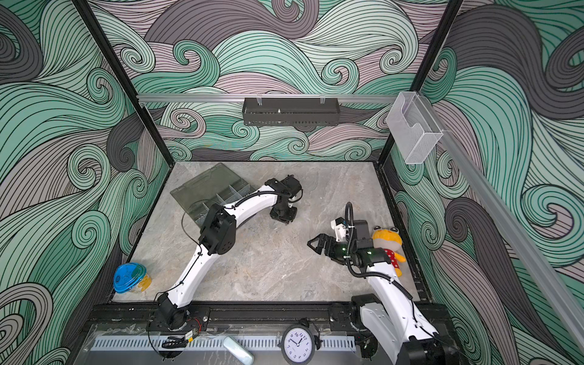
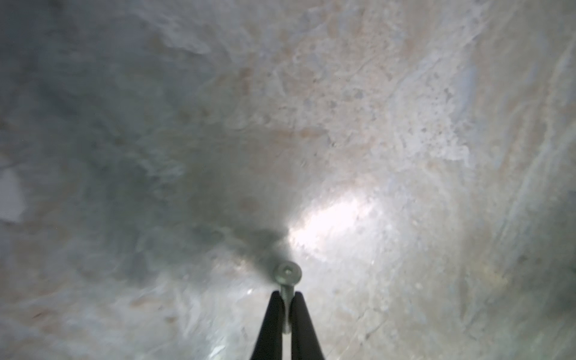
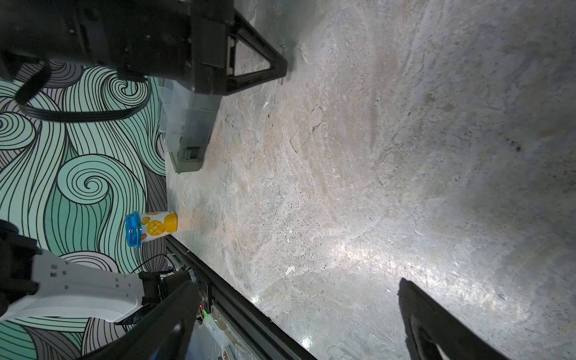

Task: Sort the screws and nuts into containers
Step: Pick up the screw at the center of the table, then place the screw into the container.

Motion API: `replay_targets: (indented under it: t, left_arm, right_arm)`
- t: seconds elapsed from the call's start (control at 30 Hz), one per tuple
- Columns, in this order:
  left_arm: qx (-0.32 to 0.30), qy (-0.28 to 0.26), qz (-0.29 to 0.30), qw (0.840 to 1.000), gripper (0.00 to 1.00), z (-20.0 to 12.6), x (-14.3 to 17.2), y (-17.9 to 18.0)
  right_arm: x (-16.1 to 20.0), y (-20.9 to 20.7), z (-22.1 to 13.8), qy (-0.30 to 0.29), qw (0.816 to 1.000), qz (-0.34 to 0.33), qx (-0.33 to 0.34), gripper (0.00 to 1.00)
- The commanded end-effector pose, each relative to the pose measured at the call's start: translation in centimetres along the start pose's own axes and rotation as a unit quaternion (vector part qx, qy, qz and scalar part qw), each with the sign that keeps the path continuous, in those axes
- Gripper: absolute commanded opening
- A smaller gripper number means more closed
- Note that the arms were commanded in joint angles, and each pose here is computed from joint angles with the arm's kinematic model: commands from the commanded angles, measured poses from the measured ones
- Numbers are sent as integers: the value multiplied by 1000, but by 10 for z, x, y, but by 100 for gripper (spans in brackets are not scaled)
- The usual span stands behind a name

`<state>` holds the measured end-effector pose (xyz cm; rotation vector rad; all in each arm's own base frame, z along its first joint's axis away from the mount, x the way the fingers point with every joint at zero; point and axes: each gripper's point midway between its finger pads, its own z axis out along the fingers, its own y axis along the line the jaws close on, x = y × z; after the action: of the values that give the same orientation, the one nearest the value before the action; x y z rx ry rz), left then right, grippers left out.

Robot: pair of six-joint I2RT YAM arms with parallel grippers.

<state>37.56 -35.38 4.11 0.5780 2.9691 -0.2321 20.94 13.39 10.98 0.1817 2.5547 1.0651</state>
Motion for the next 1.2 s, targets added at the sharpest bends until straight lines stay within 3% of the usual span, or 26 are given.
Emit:
replay_targets:
  t: [0.0,0.13,0.33,0.47,0.57,0.7,1.0,1.17]
  left_arm:
    - [10,-113,23,993,5,-89,-33,18]
    - [0,-128,-11,992,5,-129,-22,71]
    - [-27,-150,-103,983,5,-160,20,187]
    - [-61,-130,-173,974,5,-163,63,262]
    - [-68,-114,-217,967,6,-154,88,299]
    - [-56,-87,-250,963,6,-136,103,318]
    - [-112,-47,-259,958,10,-114,119,346]
    - [-115,-55,-258,958,21,-115,116,348]
  right_arm:
    - [-6,10,-3,-4,1000,-8,-6,100]
    - [-9,28,0,-8,999,-34,-12,100]
    - [-7,76,27,7,995,-93,-44,100]
    - [-5,112,47,13,990,-113,-84,100]
    - [0,127,60,29,987,-129,-86,100]
    - [6,133,70,44,986,-135,-85,100]
    - [12,113,66,31,990,-127,-59,100]
    - [13,110,62,28,990,-129,-50,100]
